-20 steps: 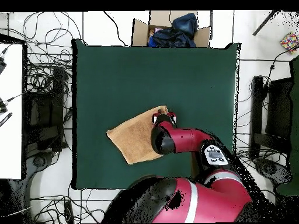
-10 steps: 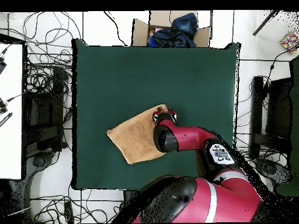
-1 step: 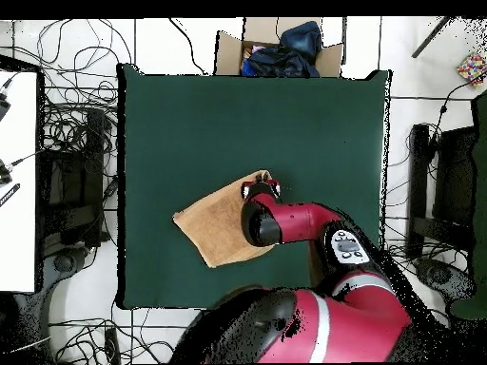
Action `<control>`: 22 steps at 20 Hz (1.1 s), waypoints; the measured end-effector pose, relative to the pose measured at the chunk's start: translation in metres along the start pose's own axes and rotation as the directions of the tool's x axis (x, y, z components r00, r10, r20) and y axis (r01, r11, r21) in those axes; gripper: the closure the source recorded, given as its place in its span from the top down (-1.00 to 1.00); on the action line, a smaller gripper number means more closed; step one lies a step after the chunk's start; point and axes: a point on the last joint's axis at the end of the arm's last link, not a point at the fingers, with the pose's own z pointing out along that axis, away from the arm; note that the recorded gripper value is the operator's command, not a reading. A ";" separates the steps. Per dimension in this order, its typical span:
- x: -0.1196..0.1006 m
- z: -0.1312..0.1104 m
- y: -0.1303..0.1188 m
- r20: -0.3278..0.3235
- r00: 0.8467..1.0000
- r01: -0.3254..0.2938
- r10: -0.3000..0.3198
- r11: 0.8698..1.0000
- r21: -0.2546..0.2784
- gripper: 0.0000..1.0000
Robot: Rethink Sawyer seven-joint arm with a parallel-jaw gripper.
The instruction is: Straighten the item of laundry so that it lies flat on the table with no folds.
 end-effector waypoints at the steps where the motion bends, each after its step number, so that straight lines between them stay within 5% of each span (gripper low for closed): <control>1: 0.000 0.000 0.001 -0.002 1.000 0.003 -0.003 1.000 0.000 -1.00; 8: -0.003 -0.003 0.009 -0.050 0.998 0.024 -0.024 1.000 0.000 -1.00; 14: -0.007 -0.006 0.010 -0.008 0.997 0.080 -0.079 0.996 0.043 -1.00; 18: -0.019 -0.021 0.018 0.117 0.983 0.127 -0.142 0.984 0.126 -1.00; 22: -0.050 -0.048 0.033 0.290 0.933 0.153 -0.212 0.965 0.212 -1.00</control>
